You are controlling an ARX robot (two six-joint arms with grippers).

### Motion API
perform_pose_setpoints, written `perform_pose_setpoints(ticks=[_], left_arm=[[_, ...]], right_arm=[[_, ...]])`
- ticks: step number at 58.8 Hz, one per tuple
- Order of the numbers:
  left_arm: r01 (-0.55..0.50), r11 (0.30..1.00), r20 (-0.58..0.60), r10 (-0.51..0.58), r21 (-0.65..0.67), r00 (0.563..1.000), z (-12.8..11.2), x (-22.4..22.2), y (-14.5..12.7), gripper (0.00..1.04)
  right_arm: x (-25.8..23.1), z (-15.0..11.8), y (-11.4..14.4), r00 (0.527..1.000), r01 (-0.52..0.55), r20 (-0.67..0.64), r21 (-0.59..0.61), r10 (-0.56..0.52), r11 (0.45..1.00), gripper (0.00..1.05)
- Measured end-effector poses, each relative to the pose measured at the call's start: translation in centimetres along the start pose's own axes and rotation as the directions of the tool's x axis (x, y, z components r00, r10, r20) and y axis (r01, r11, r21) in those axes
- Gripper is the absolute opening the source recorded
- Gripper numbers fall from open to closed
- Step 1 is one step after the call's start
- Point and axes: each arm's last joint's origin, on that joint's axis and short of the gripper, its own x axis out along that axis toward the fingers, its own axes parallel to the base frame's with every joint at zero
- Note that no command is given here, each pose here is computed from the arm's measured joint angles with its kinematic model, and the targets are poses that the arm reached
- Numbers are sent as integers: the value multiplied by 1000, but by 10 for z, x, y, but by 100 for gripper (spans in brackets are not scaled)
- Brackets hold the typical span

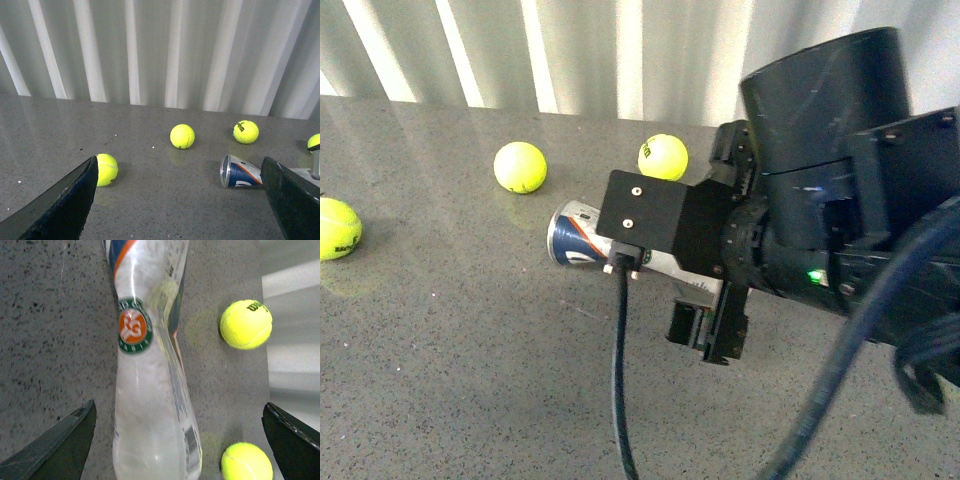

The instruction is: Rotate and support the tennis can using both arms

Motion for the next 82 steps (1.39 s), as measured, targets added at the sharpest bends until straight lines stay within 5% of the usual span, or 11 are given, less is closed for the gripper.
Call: perform_pose_setpoints(ticks=[12, 20, 28, 37, 48, 53, 56, 60, 65, 82], left_arm=[[0, 1000, 0, 0, 0, 1000, 0, 0, 0, 98], [0, 1000, 0, 0, 0, 1000, 0, 0, 0, 98], [0, 1000, 0, 0, 0, 1000, 0, 0, 0, 98], [0, 1000, 0, 0, 0, 1000, 0, 0, 0, 98], [0, 1000, 0, 0, 0, 1000, 0, 0, 0, 98], [0, 1000, 0, 0, 0, 1000, 0, 0, 0, 98], [0, 1000, 0, 0, 0, 1000, 0, 0, 0, 98], [1, 1000, 0, -1, 0, 1000, 0, 0, 0, 98], [0, 1000, 0, 0, 0, 1000, 0, 0, 0, 98], [0, 1000, 1, 0, 0, 1000, 0, 0, 0, 98]], right_arm=[[-38, -24, -12, 994, 106, -27, 86, -104, 991, 97], [-66, -46, -32, 946, 321, -103, 196, -306, 927, 97], [-104, -74, -59, 804, 594, -265, 308, -533, 743, 97], [-172, -100, -86, 573, 815, -447, 396, -686, 422, 97], [-262, -69, -91, 338, 844, -379, 527, -862, 100, 97], [-278, -59, -81, 291, 829, -356, 557, -888, 48, 97], [-285, -57, -79, 395, 761, -264, 630, -880, 153, 91], [-288, -60, -66, 601, 583, -141, 751, -787, 311, 79], [-277, -69, -37, 741, 408, -76, 840, -668, 357, 65], [-264, -83, -6, 767, 332, -81, 899, -636, 285, 15]])
